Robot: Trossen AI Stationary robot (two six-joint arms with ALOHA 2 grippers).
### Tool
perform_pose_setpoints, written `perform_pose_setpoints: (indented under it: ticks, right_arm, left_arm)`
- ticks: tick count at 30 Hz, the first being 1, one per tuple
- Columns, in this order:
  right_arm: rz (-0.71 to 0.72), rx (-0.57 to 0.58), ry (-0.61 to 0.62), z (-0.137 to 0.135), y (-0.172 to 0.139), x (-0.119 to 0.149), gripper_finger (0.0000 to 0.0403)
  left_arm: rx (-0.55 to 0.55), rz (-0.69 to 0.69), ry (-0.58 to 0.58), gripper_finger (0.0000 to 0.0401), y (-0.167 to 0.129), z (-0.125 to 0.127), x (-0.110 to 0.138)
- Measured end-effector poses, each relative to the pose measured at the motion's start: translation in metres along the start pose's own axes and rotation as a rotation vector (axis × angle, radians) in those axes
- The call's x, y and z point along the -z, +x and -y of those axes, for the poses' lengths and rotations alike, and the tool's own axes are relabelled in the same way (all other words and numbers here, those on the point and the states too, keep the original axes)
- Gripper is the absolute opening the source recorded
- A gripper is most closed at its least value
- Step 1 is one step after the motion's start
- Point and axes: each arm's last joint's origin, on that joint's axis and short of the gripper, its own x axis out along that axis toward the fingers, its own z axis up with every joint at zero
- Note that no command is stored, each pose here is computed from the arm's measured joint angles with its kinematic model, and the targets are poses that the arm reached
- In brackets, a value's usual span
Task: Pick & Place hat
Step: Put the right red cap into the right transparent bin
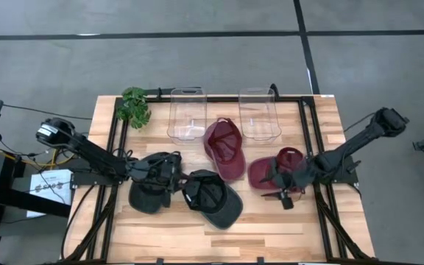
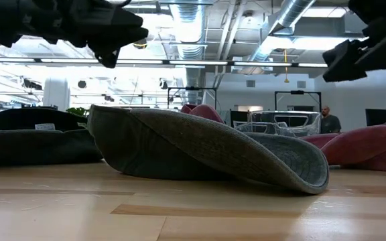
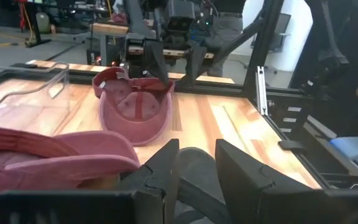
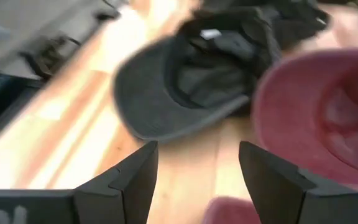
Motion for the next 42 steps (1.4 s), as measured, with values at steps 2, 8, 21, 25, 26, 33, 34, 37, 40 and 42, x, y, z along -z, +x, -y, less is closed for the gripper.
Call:
perform_pose_setpoints:
  ticks: [2,8,21,25,26,33,34,37,40,42]
  right_arm:
    - [-0.053,0.066,-0.006,-0.008,0.002,-0.004,0.0206]
    - [-0.214,0.155,0.008,-0.030,0.003,-0.015,0.0167]
    - [-0.372,0.174,0.020,-0.038,0.015,-0.003,0.0126]
    - [-0.421,0.166,0.042,-0.034,0.015,-0.001,0.0143]
    - [-0.424,0.165,0.043,-0.034,0.015,-0.001,0.0147]
    - [-0.455,0.187,0.039,-0.030,0.016,0.002,0.0173]
    - [-0.464,0.192,0.037,-0.029,0.017,0.003,0.0175]
    - [-0.492,0.213,0.037,-0.027,0.022,0.006,0.0175]
    - [-0.533,0.222,0.033,-0.025,0.028,0.011,0.0172]
    - [-0.564,0.233,0.032,-0.023,0.033,0.015,0.0168]
  left_arm:
    - [0.004,0.000,0.013,0.0102,0.005,0.003,-0.002]
    - [0.004,-0.001,0.031,0.0102,0.025,0.009,-0.008]
    - [0.007,0.031,0.026,0.0102,0.036,0.014,-0.020]
    - [0.014,0.030,0.010,0.0102,0.035,0.015,-0.020]
    - [0.016,0.030,0.007,0.0102,0.035,0.015,-0.020]
    - [0.014,0.031,0.002,0.0102,0.035,0.015,-0.020]
    - [0.014,0.031,0.002,0.0102,0.035,0.015,-0.020]
    - [0.014,0.034,0.001,0.0102,0.035,0.015,-0.020]
    - [0.015,0.036,0.001,0.0102,0.035,0.015,-0.020]
    - [0.015,0.036,0.000,0.0102,0.035,0.015,-0.020]
